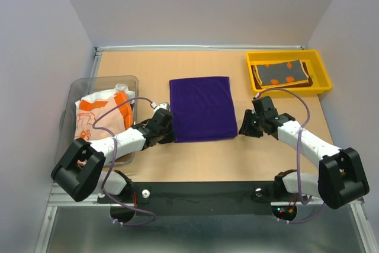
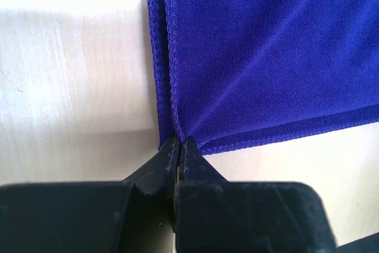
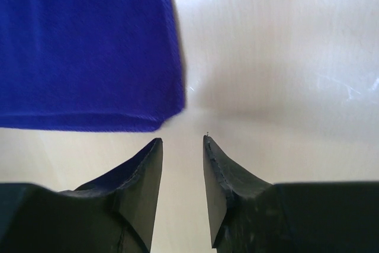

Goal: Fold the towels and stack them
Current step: Fold the towel

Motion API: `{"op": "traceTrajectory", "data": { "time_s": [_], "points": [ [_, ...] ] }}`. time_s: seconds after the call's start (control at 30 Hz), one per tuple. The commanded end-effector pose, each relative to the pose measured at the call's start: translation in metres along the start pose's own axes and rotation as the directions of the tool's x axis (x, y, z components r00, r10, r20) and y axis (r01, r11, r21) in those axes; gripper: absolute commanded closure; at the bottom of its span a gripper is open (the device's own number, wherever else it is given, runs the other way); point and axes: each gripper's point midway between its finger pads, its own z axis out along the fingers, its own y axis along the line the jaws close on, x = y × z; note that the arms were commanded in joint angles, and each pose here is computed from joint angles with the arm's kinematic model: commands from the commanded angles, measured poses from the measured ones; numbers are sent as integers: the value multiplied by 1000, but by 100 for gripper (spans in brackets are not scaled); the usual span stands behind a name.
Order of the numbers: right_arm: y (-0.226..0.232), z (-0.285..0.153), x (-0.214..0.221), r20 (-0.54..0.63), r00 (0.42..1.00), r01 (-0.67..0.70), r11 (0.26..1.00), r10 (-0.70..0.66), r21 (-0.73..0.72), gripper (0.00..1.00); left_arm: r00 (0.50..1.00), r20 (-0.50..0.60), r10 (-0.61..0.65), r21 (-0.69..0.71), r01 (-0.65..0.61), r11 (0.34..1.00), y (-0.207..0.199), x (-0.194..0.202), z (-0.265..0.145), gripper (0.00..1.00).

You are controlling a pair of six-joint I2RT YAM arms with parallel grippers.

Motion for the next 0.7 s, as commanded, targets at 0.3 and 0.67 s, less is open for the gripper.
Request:
{"op": "traceTrajectory", "data": {
  "time_s": [0.3,0.67],
  "points": [
    [34,25,-27,102,993,-47,983,65,-175,62,999,36,5,17,-5,1000,1,-3,-7,100],
    [8,48,-6,46,998,-39,997,42,-73,62,999,36,7,19,-8,1000,0,-4,-7,100]
  ]
}}
